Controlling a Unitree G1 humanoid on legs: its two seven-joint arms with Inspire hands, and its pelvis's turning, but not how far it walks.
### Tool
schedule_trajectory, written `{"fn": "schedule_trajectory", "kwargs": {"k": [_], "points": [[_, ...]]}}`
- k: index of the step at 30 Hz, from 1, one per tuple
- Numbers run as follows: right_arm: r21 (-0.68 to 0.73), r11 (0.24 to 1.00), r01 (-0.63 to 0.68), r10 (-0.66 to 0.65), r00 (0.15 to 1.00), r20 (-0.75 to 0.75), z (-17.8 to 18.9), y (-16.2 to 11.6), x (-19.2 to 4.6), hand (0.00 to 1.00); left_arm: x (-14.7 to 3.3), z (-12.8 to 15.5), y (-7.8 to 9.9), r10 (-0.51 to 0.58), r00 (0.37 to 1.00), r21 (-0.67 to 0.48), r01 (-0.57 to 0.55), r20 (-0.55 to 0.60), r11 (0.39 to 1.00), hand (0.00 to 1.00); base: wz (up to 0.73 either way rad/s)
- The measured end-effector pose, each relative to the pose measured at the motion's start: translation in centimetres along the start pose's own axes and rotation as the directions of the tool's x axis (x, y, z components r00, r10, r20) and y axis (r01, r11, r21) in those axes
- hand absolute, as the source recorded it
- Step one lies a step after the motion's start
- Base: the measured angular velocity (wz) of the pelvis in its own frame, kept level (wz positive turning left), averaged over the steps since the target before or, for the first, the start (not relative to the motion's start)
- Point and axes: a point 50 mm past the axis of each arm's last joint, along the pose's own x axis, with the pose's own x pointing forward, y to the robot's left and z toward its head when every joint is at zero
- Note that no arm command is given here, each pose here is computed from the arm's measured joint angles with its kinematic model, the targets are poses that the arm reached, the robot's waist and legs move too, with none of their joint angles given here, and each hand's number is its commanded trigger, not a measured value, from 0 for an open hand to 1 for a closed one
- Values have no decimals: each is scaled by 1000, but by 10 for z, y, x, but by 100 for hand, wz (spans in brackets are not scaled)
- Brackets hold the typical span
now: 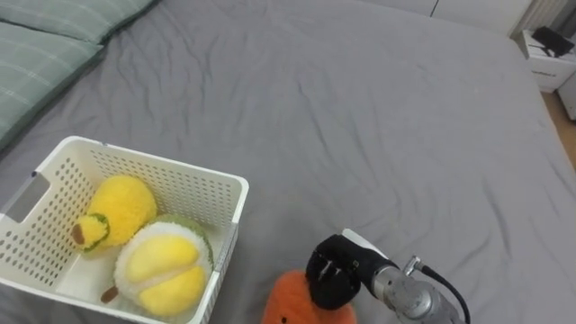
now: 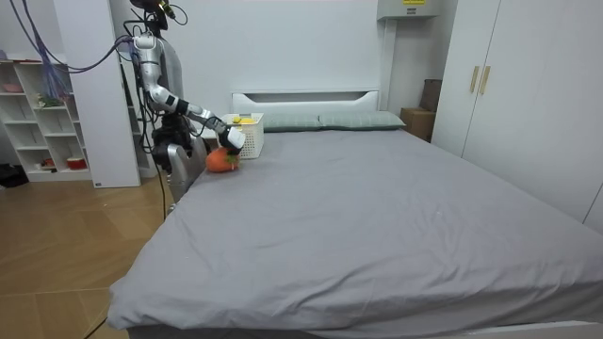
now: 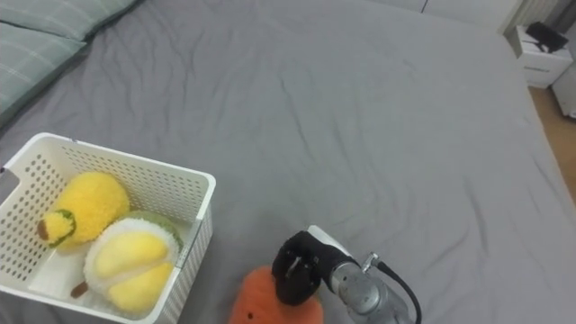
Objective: Collect toys from the bed
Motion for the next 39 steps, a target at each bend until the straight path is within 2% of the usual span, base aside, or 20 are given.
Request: {"fn": "schedule_trajectory", "kwargs": {"k": [16,27,33,39], "points": [[-9,1000,4,-4,1000,9,2,-2,-1,100,0,0,1,1,1000,0,-1,-2,1000,0,0],[-14,980,198,-196,977,87,20,-46,-11,100,1,-3,3,-22,1000,3,22,-11,1000,0,0],[-37,936,349,-333,918,213,48,-75,-31,100,2,-7,7,-16,999,-32,15,-31,999,0,-2],[-45,902,430,-400,869,293,68,-95,-42,100,2,-9,7,-13,999,-31,11,-42,999,0,-4]]}}
